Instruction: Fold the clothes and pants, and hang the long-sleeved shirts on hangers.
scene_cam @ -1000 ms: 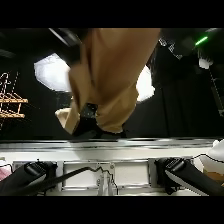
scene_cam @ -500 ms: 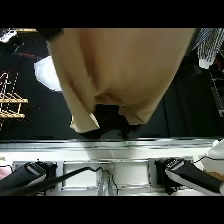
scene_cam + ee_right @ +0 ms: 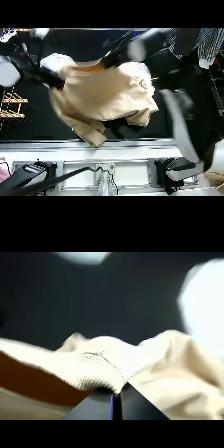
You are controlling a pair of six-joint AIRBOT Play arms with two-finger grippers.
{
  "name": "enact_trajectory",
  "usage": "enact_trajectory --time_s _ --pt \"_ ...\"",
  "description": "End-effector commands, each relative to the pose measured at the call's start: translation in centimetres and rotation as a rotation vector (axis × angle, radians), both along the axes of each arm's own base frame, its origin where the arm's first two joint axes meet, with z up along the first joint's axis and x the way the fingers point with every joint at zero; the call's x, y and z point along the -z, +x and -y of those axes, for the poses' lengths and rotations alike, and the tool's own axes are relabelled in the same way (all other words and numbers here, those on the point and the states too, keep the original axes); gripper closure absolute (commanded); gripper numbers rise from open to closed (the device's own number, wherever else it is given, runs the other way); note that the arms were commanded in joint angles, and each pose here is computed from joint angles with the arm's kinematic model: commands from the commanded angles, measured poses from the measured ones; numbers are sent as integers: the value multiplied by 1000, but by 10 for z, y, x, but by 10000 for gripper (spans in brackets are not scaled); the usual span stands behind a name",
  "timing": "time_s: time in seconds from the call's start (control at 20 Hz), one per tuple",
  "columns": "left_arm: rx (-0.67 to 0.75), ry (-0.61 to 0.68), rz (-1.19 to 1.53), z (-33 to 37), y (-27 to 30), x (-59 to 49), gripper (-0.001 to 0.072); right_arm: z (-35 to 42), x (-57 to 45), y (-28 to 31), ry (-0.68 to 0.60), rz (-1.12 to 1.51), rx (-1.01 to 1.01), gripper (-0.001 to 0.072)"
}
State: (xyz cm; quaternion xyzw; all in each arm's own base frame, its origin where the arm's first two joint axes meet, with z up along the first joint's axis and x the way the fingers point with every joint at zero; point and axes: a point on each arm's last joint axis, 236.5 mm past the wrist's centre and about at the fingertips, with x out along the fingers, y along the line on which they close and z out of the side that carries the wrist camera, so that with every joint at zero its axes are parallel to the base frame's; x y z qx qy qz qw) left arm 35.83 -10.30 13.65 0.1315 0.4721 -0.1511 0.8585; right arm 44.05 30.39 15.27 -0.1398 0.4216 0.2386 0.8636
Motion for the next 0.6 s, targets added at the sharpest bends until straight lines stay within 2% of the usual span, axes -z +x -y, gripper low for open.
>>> enact_trajectory --time_s 0.0,0.15,0.2,0.25,0.3,0.4,0.5,0.55 --pt "-206 19 -156 -59 -42 77 694 -62 63 -20 -51 -73 -129 681" --pt "-261 -30 -78 -74 -54 74 690 -86 89 -28 -43 -102 -167 681" --pt "-268 -46 -49 -75 -55 67 655 -95 95 -32 -26 -119 -181 681" --pt "-267 -67 -18 -72 -54 58 462 -104 98 -35 -6 -128 -194 681" --pt "-282 -89 13 -71 -54 50 345 -110 101 -36 8 -129 -203 681" --pt "-312 -121 86 -73 -56 29 328 -116 104 -38 16 -128 -213 681" --pt "-324 -77 172 -89 -63 7 333 -118 104 -39 19 -127 -226 681" --pt "-380 -39 222 -106 -67 -4 341 -118 104 -39 14 -126 -238 681"
